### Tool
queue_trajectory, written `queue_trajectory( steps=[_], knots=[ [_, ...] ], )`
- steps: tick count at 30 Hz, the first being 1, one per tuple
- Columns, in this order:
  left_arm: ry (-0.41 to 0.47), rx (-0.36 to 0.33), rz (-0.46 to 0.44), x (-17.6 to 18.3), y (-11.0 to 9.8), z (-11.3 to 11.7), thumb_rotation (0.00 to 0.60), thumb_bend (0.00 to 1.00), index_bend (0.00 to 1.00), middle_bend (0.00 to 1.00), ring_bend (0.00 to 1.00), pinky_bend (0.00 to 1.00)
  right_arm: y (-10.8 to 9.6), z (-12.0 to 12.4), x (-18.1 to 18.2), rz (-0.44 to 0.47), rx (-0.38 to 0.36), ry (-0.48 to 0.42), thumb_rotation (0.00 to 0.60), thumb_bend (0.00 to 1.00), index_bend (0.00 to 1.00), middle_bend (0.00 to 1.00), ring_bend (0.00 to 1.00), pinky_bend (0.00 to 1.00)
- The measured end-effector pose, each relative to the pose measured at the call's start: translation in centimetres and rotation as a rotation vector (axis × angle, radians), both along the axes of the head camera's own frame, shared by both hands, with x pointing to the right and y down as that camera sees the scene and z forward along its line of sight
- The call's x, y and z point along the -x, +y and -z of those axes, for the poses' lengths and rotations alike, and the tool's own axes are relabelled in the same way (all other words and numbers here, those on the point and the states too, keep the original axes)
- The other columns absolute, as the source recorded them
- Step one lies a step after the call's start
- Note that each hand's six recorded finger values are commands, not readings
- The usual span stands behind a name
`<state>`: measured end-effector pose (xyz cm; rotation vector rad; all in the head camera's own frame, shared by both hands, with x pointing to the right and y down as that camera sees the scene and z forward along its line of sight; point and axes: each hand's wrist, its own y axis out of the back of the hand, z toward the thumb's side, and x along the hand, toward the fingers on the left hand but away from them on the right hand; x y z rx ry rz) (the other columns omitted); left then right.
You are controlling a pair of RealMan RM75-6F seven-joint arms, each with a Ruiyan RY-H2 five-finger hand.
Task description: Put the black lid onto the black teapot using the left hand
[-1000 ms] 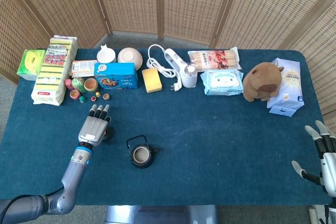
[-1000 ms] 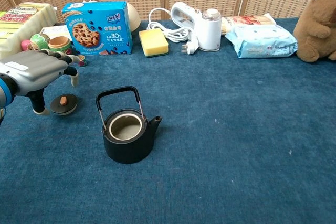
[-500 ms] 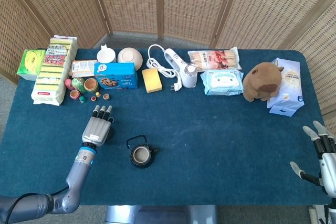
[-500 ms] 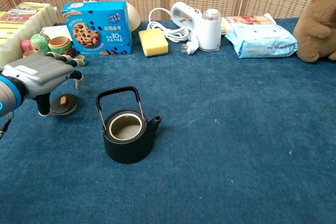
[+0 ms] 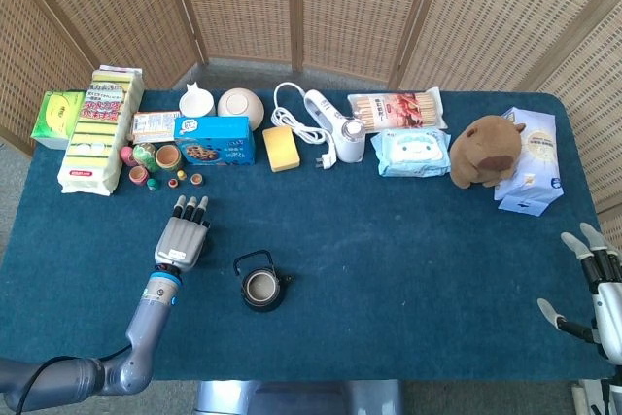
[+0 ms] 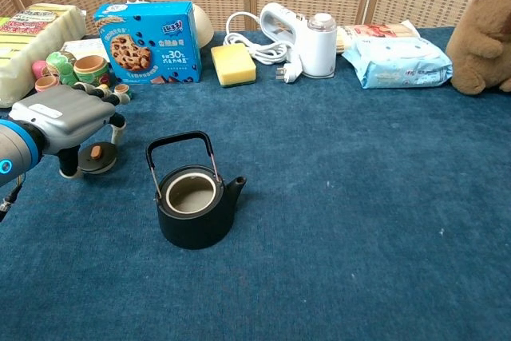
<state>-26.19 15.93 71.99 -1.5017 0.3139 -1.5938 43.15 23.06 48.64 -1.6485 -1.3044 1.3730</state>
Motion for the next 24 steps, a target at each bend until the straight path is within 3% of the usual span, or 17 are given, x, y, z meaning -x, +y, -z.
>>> queue_trajectory(
  steps=[14,24],
  knots=[
    [0.003,-0.022,0.003,0.0,-0.1,0.4,0.6,0.23,0.44,0.0,0.0,0.04,0.0,0.1,-0.1,-0.004,0.0,-0.002,0.6,0.24,0.12,0.0,0.0,0.0],
    [0.093,-0.069,0.009,0.9,-1.2,2.7,0.6,0.23,0.44,0.0,0.0,0.04,0.0,0.1,-0.1,-0.004,0.001,0.0,0.6,0.24,0.12,0.0,0.0,0.0]
  ],
)
